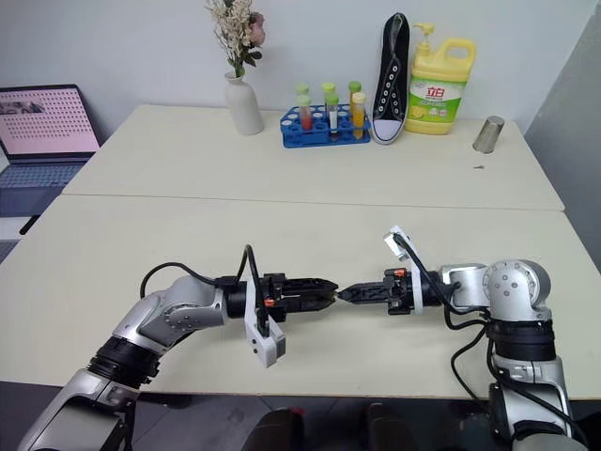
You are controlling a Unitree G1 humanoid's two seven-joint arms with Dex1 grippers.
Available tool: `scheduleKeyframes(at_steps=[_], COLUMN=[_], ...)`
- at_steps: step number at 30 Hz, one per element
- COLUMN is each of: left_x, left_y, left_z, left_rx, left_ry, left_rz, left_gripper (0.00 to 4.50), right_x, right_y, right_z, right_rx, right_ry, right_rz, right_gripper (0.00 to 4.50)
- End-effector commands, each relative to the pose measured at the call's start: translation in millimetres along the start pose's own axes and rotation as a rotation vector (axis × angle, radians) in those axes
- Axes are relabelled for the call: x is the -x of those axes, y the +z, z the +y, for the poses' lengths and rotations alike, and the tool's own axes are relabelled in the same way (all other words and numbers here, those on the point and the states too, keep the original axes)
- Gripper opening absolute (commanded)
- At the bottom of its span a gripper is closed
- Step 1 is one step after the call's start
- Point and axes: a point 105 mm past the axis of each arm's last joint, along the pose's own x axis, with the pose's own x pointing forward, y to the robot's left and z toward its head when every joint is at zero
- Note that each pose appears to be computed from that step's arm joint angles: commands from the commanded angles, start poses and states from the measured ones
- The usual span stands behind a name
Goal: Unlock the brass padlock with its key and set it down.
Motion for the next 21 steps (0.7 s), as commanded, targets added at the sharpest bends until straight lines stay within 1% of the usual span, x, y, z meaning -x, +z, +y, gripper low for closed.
scheduleKeyframes(at_steps=[1, 4, 9, 12, 13, 15, 16, 19, 21], left_x=[0, 0, 0, 1, 1, 1, 2, 2, 2], left_y=[8, 8, 8, 8, 8, 5, 5, 5, 5], left_z=[10, 10, 10, 11, 12, 14, 15, 18, 20], left_rx=[-0.051, -0.054, -0.046, -0.026, -0.022, -0.008, -0.009, -0.002, 0.001], left_ry=[0.043, 0.045, 0.051, 0.068, 0.072, 0.089, 0.09, 0.105, 0.111], left_rz=[-0.042, -0.042, -0.04, -0.033, -0.031, -0.019, -0.018, -0.013, -0.016], left_gripper=[0.98, 0.98, 0.98, 0.98, 0.98, 0.98, 0.98, 0.98, 0.98], right_x=[4, 3, 2, 1, 1, 3, 6, 20, 24], right_y=[10, 9, 5, 0, -2, -4, -6, -12, -8], right_z=[6, 8, 11, 22, 24, 23, 21, 12, 9], right_rx=[0.018, 0.012, 0.058, 0.153, 0.186, 0.275, 0.349, 0.552, 0.626], right_ry=[0.012, 0.028, 0.007, 0.036, 0.037, 0.011, -0.013, -0.064, -0.085], right_rz=[-0.031, -0.021, 0.006, 0.02, 0.028, 0.036, 0.051, 0.097, 0.069], right_gripper=[0.0, 0.0, 0.0, 0.62, 0.9, 1.63, 2.1, 3.17, 3.17])
